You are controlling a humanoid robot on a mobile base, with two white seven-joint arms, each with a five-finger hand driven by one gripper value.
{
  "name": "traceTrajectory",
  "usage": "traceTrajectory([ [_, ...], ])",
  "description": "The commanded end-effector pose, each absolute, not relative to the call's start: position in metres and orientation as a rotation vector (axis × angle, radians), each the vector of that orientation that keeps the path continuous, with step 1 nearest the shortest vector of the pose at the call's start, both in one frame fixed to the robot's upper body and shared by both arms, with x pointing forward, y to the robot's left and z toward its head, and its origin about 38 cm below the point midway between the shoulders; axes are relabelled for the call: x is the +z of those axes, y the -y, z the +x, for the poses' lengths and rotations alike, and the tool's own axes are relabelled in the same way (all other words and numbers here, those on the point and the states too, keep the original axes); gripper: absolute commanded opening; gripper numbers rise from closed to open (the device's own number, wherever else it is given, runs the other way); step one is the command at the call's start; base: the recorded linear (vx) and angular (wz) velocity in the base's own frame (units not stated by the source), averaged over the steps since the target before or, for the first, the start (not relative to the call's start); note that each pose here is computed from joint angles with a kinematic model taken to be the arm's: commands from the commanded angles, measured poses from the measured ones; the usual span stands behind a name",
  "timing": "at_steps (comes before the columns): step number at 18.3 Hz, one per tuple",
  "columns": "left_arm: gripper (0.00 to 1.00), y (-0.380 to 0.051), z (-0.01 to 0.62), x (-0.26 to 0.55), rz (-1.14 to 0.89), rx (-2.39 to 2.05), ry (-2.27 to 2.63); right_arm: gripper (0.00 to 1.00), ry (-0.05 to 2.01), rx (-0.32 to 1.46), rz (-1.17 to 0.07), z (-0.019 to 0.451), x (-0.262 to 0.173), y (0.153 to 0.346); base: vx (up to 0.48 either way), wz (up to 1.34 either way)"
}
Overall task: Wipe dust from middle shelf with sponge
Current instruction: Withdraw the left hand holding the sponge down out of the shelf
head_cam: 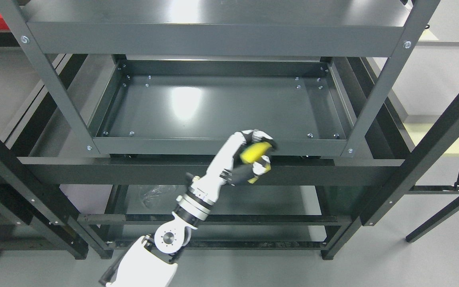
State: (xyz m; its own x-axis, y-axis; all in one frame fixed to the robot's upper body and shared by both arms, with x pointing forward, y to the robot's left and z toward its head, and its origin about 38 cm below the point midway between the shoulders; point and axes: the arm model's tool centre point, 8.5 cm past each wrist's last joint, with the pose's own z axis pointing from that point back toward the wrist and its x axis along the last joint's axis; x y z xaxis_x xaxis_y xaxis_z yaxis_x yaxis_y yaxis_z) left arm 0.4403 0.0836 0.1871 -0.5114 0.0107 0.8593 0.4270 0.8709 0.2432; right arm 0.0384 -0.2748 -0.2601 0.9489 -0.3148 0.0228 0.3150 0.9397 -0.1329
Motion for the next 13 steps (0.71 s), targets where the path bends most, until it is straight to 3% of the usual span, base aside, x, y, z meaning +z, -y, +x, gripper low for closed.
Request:
traceTrajectory([
  [1,0.01,-0.258,0.465,0.191,0.113,0.055,1.938,1.00,0.021,-0.323,-0.153,0.044,-0.259,0.287,0.000,0.00],
  [6,0.00,-0.250,0.416,0.200,0.083,0.011,1.999,1.00,0.021,-0.323,-0.153,0.044,-0.259,0.287,0.000,0.00],
  [13,0.00,-0.279,0.383,0.180,0.149,0.054,2.017,1.00,0.021,-0.323,-0.153,0.044,-0.259,0.287,0.000,0.00],
])
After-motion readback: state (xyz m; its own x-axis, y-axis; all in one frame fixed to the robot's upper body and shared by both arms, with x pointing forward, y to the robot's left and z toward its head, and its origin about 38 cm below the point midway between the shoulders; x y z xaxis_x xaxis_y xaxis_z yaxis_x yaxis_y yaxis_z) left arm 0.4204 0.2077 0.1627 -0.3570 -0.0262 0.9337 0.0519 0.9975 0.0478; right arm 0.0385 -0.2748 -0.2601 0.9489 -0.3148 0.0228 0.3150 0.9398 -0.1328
